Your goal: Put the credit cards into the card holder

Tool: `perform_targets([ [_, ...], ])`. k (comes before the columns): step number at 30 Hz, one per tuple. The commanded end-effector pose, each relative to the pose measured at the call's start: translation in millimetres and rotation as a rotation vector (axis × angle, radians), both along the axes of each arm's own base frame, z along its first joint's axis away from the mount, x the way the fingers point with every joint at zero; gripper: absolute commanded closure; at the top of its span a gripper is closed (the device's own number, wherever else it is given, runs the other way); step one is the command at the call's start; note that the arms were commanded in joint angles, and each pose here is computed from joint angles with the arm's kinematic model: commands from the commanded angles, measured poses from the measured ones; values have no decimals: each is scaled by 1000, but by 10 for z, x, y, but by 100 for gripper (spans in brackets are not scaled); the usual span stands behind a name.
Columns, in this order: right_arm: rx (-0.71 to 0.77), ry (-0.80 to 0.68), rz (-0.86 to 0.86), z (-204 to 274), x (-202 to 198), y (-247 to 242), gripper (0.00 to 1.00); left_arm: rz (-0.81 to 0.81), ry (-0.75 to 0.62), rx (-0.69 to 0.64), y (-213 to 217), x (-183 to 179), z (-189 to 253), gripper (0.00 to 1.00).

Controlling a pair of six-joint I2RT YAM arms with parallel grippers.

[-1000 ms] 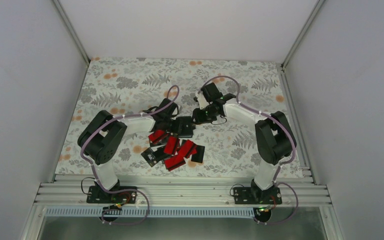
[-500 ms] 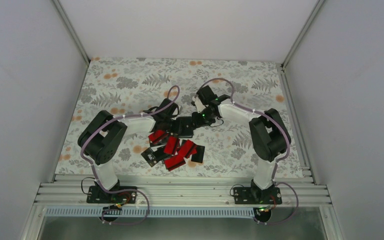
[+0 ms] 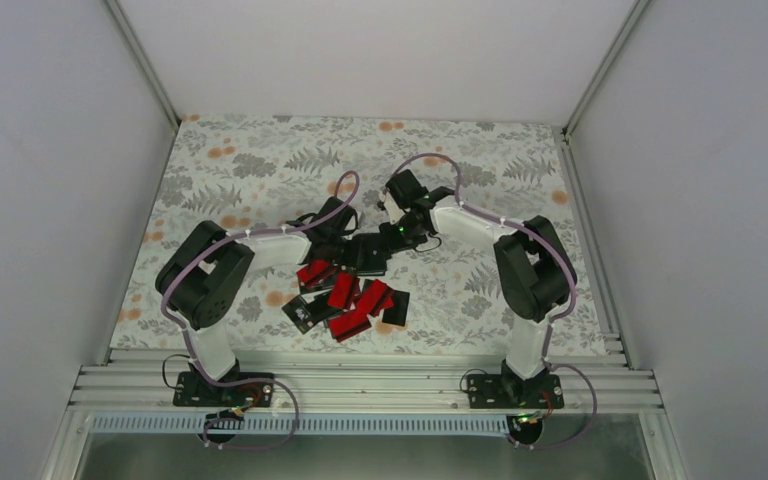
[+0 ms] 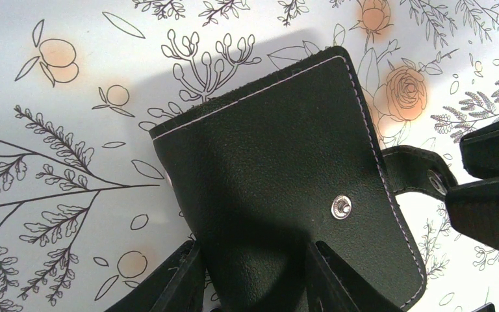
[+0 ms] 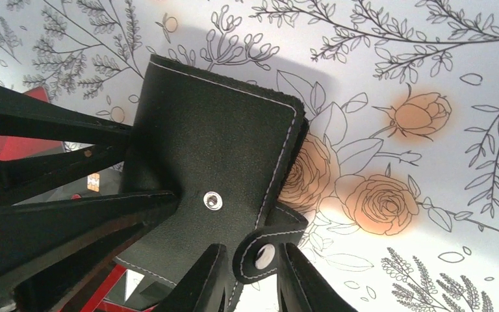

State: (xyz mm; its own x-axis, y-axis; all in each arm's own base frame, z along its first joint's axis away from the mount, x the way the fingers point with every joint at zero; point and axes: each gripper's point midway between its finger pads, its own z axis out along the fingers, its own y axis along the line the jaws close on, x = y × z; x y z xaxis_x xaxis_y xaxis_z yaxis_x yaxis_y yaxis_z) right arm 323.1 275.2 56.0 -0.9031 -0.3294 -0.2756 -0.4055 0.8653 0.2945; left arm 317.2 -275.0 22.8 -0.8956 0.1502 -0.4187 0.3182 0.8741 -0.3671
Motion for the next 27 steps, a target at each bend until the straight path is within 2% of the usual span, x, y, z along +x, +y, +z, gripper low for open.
perform_targets([
  [1, -36, -10, 6, -13, 15, 10, 80, -16, 91, 72, 117, -246, -259, 62],
  [17, -44, -26, 4, 17, 24, -1, 95, -17, 93, 71, 115, -252, -261, 62],
  [27, 31, -10, 29, 86, 15, 148, 96, -19, 93, 71, 111, -257, -261, 62],
])
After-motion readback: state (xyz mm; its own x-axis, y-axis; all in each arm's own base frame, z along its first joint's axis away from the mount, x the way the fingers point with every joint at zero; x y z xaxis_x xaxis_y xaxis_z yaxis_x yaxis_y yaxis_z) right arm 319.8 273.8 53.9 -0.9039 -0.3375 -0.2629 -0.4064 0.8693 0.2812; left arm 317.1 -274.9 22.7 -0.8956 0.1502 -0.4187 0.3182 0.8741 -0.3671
